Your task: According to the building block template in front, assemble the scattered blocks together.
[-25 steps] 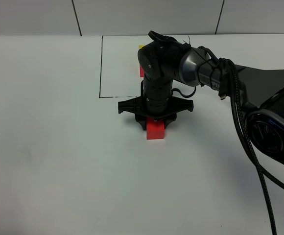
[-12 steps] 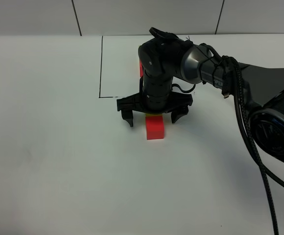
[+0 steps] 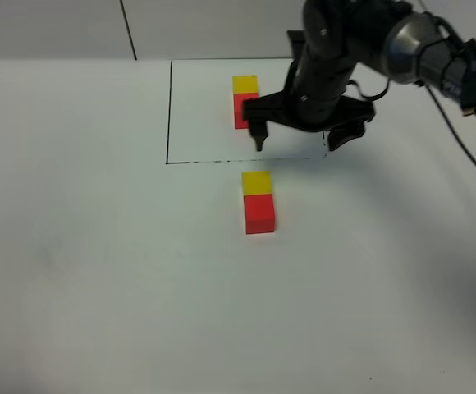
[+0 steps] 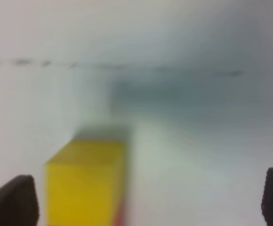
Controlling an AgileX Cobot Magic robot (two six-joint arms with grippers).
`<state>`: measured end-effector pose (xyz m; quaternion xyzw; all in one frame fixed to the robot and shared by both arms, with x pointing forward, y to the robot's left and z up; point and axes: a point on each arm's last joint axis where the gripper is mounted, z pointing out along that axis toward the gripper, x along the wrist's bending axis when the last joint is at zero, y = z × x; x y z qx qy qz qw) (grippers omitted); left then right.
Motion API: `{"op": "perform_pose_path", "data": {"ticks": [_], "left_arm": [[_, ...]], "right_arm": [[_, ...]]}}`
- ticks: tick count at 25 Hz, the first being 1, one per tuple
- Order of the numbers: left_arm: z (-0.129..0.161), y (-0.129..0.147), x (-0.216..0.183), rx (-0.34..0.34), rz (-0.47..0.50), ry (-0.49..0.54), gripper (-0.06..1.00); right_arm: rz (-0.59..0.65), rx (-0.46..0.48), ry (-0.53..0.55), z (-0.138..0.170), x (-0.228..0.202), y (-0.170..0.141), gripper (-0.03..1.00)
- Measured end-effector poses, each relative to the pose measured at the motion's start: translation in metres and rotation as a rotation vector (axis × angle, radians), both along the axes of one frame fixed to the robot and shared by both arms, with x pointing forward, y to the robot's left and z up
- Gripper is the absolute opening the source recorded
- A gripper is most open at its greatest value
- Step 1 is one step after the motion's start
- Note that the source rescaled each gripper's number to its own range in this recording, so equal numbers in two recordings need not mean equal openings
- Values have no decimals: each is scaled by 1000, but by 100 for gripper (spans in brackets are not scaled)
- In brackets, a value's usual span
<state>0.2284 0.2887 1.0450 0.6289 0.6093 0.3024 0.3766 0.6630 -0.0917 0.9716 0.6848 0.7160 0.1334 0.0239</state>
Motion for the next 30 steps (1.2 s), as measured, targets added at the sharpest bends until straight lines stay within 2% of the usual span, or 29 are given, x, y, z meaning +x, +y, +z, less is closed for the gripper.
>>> {"op": "perform_pose_path", "data": {"ticks": [3, 6, 13, 17, 24, 30], "left_arm": [[0, 0, 0, 0, 0, 0, 71], [0, 0, 0, 0, 0, 0, 71], [0, 0, 0, 0, 0, 0, 71], [0, 0, 0, 0, 0, 0, 71], [0, 0, 0, 0, 0, 0, 71], [0, 0, 0, 0, 0, 0, 71]], "right_arm": [[-52, -4, -14, 9, 16, -51, 96], [-85, -19, -30, 16, 12, -93, 95], [-171, -30, -111, 24, -48, -153, 95], [-180, -58, -144, 32, -96, -170, 95], [-195, -41, -231, 59, -186, -181, 95], [-202, -44, -290, 67, -260, -190, 95]]}}
